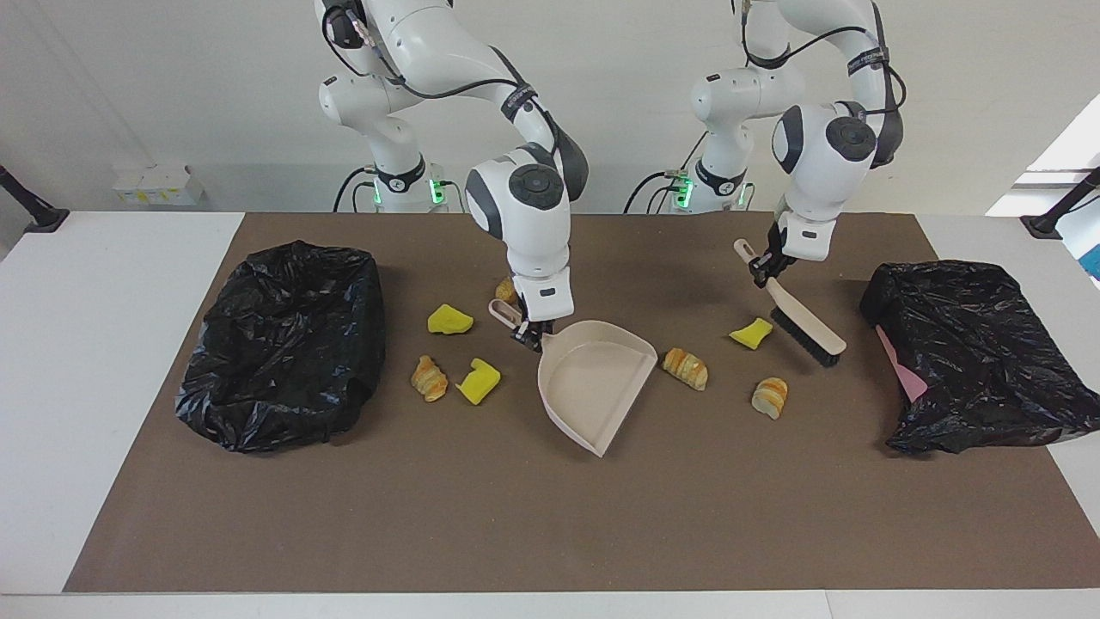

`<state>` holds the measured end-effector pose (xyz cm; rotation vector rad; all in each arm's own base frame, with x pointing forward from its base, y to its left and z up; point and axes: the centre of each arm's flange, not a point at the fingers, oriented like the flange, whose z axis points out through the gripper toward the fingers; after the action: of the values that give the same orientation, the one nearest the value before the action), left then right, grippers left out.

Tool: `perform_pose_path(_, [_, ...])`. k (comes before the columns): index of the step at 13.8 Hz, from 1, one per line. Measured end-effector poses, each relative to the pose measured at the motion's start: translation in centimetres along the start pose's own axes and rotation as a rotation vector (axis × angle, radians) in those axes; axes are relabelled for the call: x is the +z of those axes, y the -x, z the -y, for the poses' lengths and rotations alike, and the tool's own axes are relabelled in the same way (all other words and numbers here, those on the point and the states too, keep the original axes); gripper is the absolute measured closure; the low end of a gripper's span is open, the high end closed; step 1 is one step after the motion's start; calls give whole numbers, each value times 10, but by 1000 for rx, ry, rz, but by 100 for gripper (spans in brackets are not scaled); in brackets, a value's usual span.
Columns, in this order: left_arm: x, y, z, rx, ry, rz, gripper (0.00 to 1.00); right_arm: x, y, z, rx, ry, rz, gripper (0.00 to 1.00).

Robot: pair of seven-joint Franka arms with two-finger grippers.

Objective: Sweep and dump trash in bin

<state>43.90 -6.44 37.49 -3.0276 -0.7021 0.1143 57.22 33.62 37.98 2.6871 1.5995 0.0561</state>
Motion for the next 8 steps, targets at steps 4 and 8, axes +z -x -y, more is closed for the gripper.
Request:
perform_pose_path(4, [18,2,-22,11,37,23,73,4,-3,8,-142,-6,5,67])
perform_pose_path(8, [15,6,-73,-25,85,33,73,12,-6,17,-272,-10,20,67])
